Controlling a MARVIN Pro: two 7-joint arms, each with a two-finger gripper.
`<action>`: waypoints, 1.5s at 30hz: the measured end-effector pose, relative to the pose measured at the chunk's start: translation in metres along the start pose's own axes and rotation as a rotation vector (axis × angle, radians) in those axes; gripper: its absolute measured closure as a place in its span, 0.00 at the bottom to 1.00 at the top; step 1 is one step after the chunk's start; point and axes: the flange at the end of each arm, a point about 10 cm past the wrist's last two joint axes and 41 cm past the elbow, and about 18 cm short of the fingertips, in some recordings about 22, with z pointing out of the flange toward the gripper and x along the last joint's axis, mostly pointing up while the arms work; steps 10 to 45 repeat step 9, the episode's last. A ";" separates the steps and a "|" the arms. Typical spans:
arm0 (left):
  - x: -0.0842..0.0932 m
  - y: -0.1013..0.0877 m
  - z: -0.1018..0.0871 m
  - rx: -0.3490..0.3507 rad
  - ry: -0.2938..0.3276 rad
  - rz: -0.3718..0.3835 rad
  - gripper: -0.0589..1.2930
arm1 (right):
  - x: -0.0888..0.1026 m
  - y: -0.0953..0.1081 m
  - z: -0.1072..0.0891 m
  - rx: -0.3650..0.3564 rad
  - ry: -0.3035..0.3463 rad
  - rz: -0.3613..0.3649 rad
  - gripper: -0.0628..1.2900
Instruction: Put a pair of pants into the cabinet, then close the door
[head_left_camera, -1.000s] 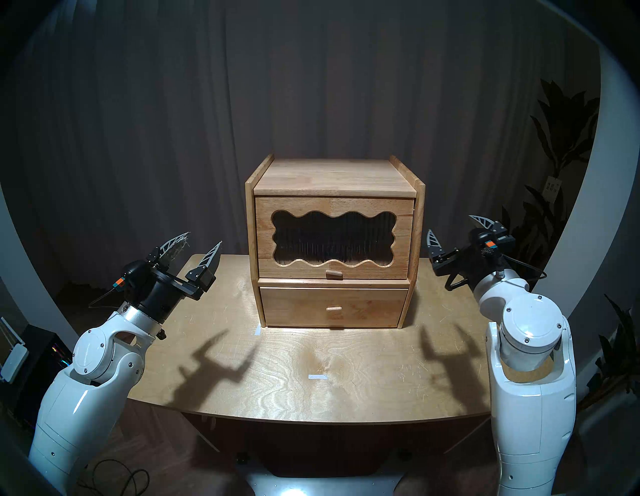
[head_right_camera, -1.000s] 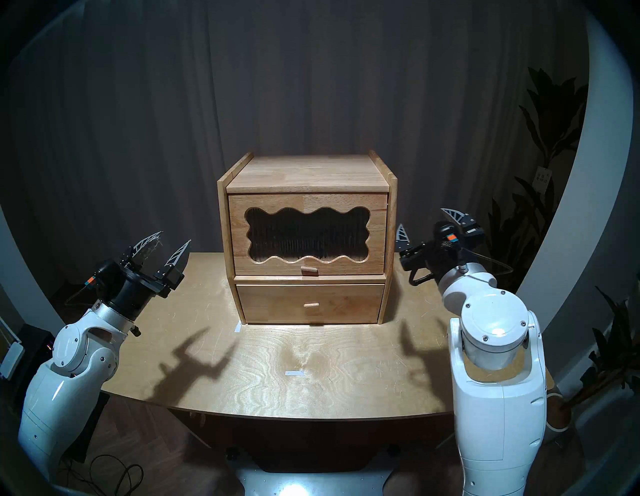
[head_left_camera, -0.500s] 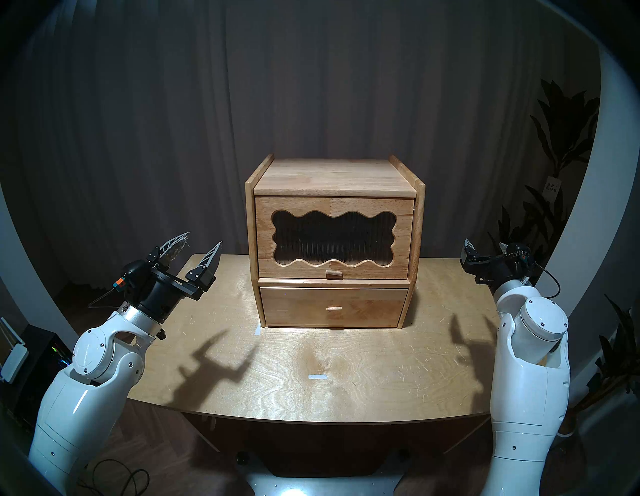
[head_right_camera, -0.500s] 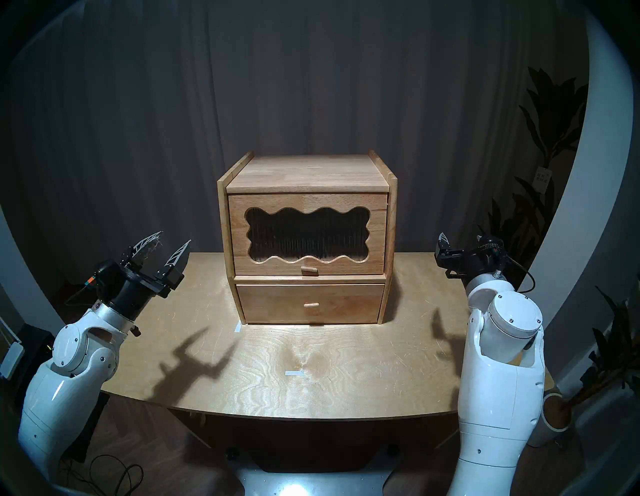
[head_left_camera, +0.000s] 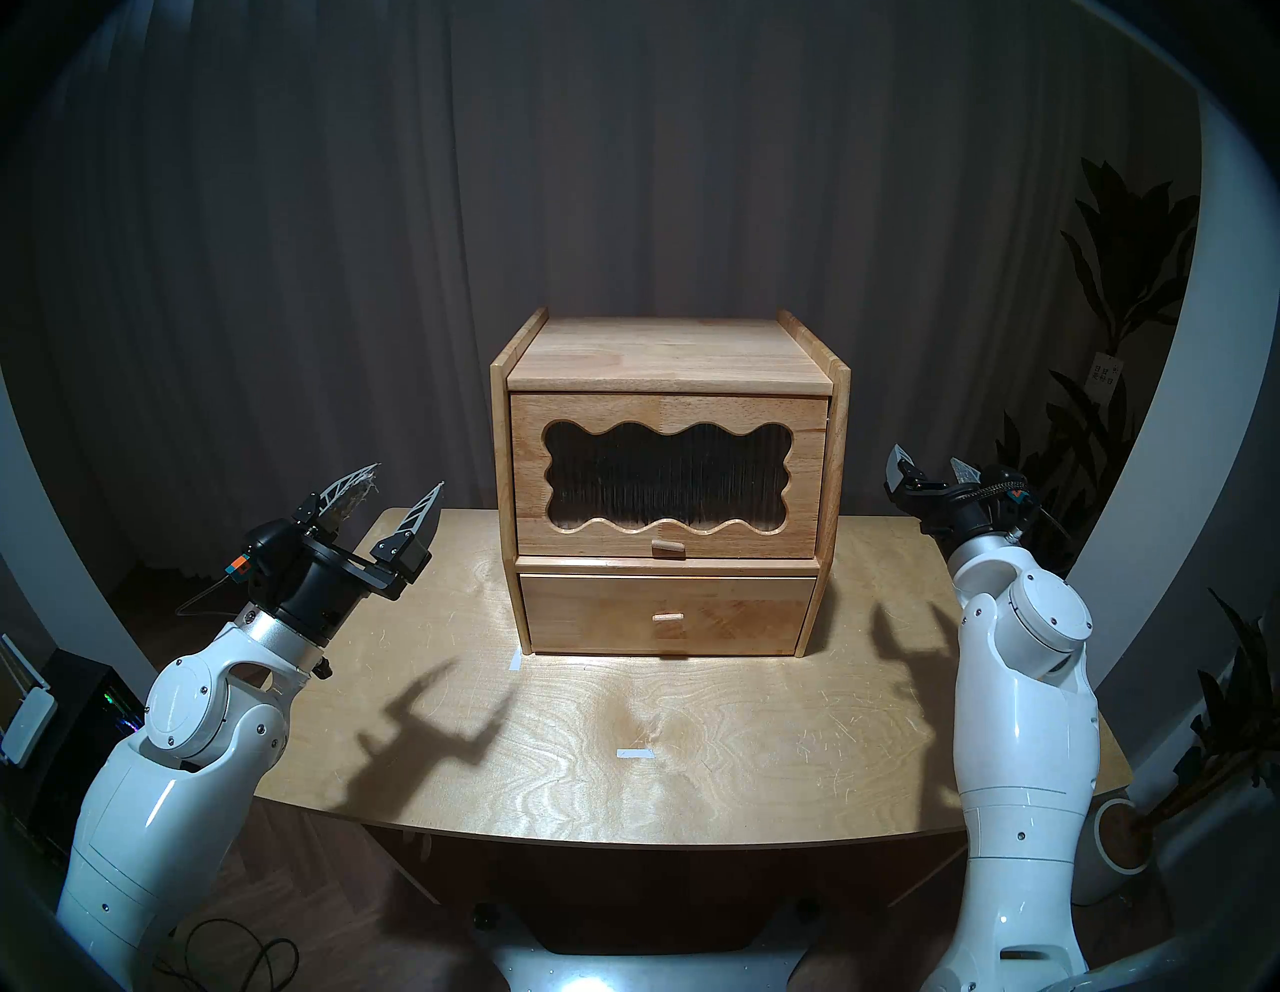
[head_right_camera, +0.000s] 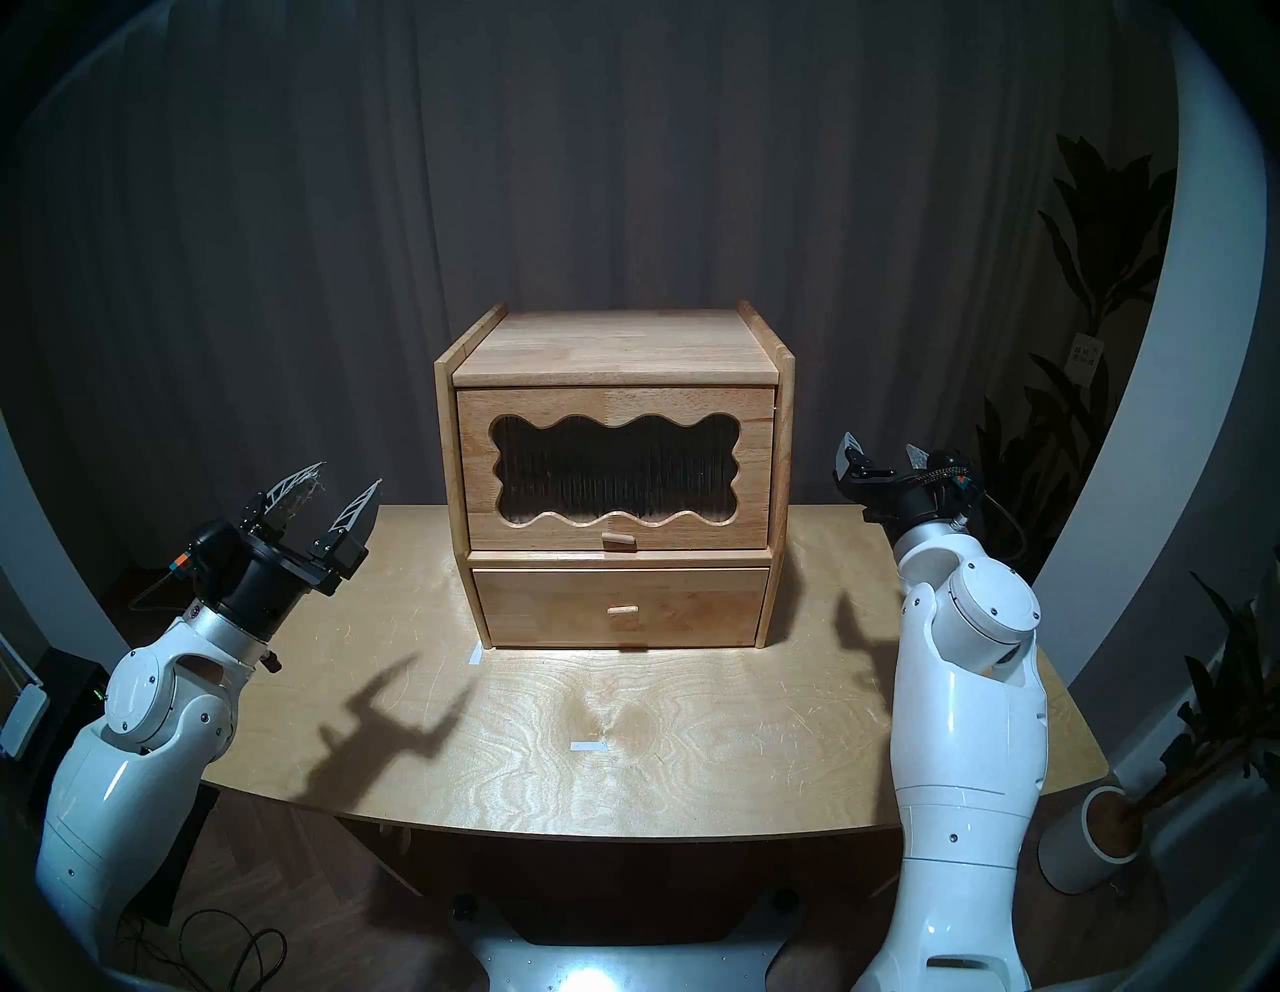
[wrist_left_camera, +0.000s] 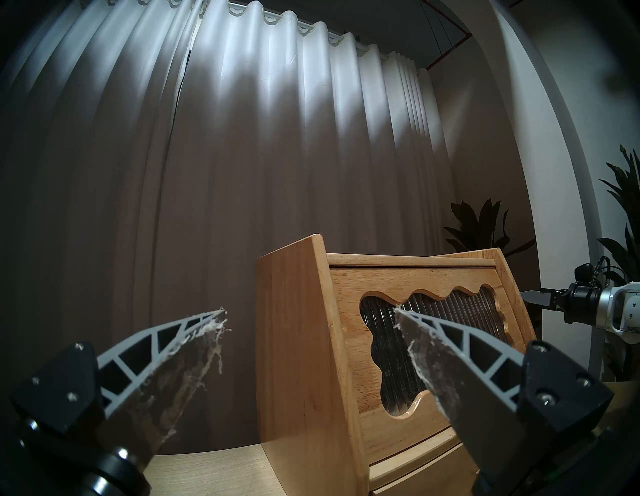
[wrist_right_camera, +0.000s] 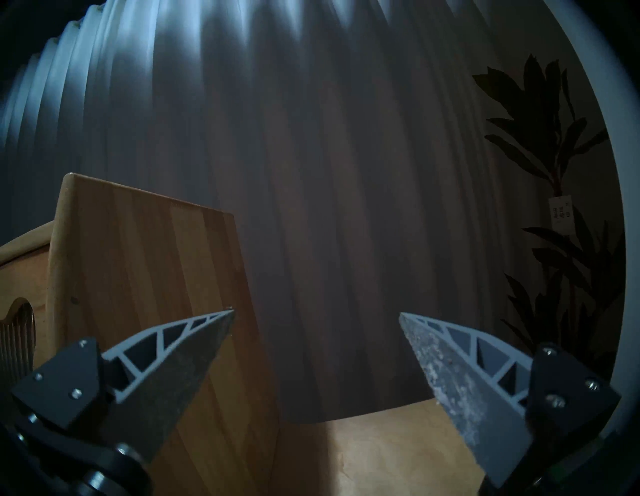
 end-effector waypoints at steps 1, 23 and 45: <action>0.000 0.000 0.000 0.000 0.000 0.000 0.03 | 0.000 0.000 0.004 -0.005 0.005 -0.039 0.03; 0.000 0.000 0.000 0.000 0.000 0.000 0.03 | 0.002 0.013 0.015 -0.066 0.064 -0.262 0.03; 0.000 0.000 0.000 0.000 0.000 0.000 0.03 | 0.002 0.013 0.015 -0.066 0.064 -0.262 0.03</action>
